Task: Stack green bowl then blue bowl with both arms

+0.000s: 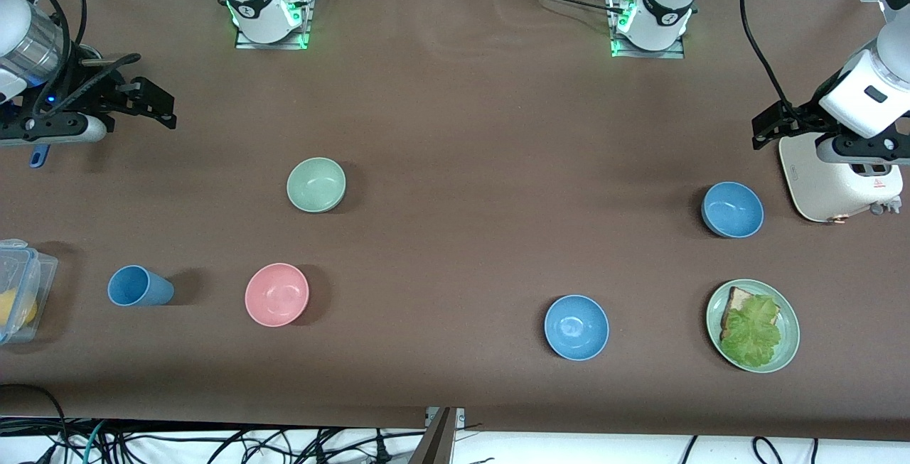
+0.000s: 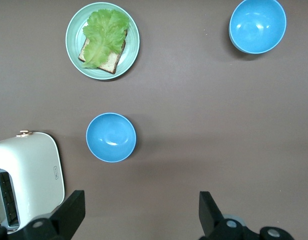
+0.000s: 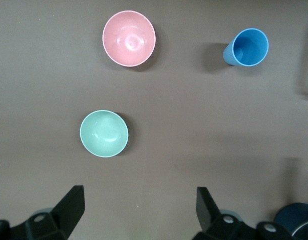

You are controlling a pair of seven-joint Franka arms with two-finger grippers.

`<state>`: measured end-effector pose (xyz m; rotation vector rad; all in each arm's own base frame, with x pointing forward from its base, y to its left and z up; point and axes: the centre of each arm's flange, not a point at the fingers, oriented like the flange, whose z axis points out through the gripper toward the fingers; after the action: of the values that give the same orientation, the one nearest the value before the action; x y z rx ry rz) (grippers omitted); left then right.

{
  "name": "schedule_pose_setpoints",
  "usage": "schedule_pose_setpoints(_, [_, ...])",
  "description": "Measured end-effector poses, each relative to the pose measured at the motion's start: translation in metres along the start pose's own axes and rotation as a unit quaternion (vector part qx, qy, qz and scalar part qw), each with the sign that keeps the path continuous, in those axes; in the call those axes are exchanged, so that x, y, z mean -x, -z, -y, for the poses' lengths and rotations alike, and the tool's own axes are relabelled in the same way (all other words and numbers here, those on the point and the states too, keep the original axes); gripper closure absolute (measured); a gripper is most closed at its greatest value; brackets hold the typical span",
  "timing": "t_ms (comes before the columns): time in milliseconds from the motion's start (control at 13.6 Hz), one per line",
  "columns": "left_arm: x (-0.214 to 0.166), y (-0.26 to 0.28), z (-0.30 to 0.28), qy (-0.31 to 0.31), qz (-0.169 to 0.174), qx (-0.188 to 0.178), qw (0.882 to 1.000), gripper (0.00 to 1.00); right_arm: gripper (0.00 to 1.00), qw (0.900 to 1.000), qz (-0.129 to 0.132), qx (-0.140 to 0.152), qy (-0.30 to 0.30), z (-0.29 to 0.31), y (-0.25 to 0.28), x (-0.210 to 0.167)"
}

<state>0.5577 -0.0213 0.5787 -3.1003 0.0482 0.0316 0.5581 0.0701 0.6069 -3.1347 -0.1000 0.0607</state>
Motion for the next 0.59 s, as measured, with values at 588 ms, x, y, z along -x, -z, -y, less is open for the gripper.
schedule_pose_setpoints(588, [-0.0004,0.0030,-0.0040,-0.003,-0.003,0.000,1.000,0.00,0.01,1.000,0.002,0.000,-0.002,-0.0023,-0.0023,-0.0015])
